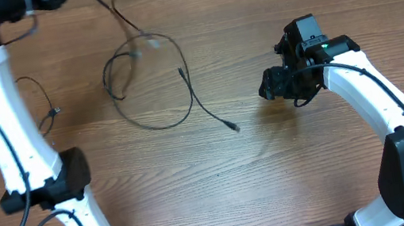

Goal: Untangle cables

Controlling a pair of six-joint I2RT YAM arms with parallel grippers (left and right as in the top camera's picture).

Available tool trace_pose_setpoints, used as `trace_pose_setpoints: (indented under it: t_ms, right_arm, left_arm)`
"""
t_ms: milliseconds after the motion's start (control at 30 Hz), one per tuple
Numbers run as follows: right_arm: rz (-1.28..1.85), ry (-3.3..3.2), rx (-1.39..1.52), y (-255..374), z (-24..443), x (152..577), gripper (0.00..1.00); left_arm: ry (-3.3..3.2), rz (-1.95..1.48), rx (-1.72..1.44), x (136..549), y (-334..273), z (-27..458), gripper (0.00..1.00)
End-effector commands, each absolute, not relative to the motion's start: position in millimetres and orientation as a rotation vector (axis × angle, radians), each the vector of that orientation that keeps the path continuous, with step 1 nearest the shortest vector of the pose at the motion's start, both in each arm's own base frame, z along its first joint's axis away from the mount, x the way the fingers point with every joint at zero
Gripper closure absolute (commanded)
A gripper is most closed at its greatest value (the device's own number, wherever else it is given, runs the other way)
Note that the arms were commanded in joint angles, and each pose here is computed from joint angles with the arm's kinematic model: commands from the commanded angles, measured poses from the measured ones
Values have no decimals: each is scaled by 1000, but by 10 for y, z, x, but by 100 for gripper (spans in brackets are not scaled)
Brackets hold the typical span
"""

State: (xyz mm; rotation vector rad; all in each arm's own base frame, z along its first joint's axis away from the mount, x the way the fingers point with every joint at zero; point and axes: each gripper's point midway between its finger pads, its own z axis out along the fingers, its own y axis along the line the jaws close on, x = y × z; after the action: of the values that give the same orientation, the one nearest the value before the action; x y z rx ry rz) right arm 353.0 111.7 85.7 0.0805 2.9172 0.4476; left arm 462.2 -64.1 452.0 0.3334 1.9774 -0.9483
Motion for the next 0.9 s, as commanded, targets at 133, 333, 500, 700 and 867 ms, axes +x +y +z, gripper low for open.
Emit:
trace_pose_setpoints:
  t_ms: [133, 333, 500, 700, 867]
  right_arm:
    - [821, 2737, -24, 1564, 1189, 3743, 21]
    - [1010, 2591, -153, 1884, 1433, 3849, 19]
    - [940, 2613, -158, 1882, 1375, 3842, 19]
    - [747, 2715, -83, 1660, 1178, 3784, 20]
    - [725, 2734, -73, 1629, 1150, 3757, 19]
  left_arm:
    - [1818, -1313, 519, 4161, -984, 4918, 96]
    - [1668, -1450, 714, 3970, -1308, 5267, 96]
    - [1626, -1409, 750, 4011, -1467, 5379, 96]
    - [1822, -1209, 466, 4414, -1320, 5014, 96]
    - [2135, -820, 107, 4700, -896, 4323, 96]
